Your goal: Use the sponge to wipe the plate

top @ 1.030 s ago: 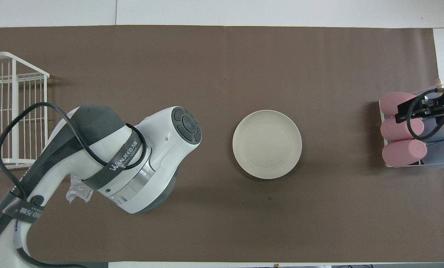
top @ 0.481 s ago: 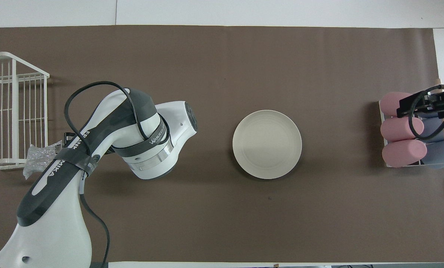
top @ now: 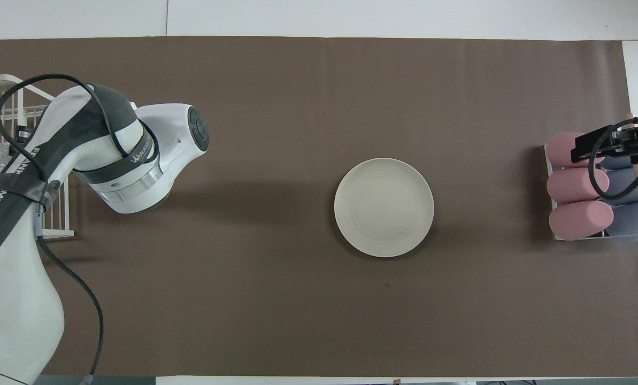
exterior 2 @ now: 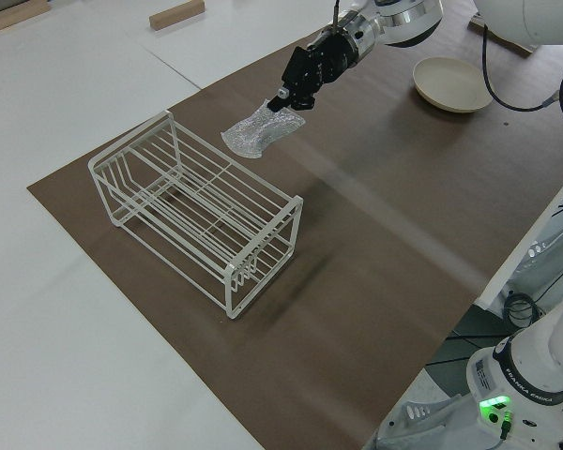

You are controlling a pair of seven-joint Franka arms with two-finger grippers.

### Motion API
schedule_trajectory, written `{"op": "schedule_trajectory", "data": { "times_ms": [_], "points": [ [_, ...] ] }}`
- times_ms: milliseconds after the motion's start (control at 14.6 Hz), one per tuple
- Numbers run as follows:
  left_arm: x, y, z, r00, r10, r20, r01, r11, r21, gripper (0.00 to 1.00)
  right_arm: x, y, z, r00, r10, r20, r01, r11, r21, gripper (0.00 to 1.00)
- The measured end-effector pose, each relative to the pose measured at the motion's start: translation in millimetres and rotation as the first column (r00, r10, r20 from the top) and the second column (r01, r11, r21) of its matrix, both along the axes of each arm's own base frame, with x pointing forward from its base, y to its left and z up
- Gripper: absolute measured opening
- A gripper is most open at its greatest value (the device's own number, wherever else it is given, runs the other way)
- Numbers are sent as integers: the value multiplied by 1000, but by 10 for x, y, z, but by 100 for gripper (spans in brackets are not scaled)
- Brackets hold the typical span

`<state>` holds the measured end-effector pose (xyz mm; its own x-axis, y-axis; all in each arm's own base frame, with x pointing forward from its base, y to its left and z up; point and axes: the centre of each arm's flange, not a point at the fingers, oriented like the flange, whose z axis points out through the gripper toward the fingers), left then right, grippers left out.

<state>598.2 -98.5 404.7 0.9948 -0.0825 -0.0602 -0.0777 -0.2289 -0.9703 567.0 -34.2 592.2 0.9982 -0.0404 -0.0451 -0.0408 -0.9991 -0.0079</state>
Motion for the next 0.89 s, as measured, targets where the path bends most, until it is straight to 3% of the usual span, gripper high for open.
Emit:
{"op": "schedule_trajectory", "data": {
  "times_ms": [343,893],
  "points": [
    [317,381,-120,999,-43,26,45,996,-75,4,2,21,22,1000,4,5,-4,1000,0,100],
    [350,430,-232,995,-4,97,20,986,-165,4,-15,50,65,1000,9,12,-9,1000,0,100]
  ]
}}
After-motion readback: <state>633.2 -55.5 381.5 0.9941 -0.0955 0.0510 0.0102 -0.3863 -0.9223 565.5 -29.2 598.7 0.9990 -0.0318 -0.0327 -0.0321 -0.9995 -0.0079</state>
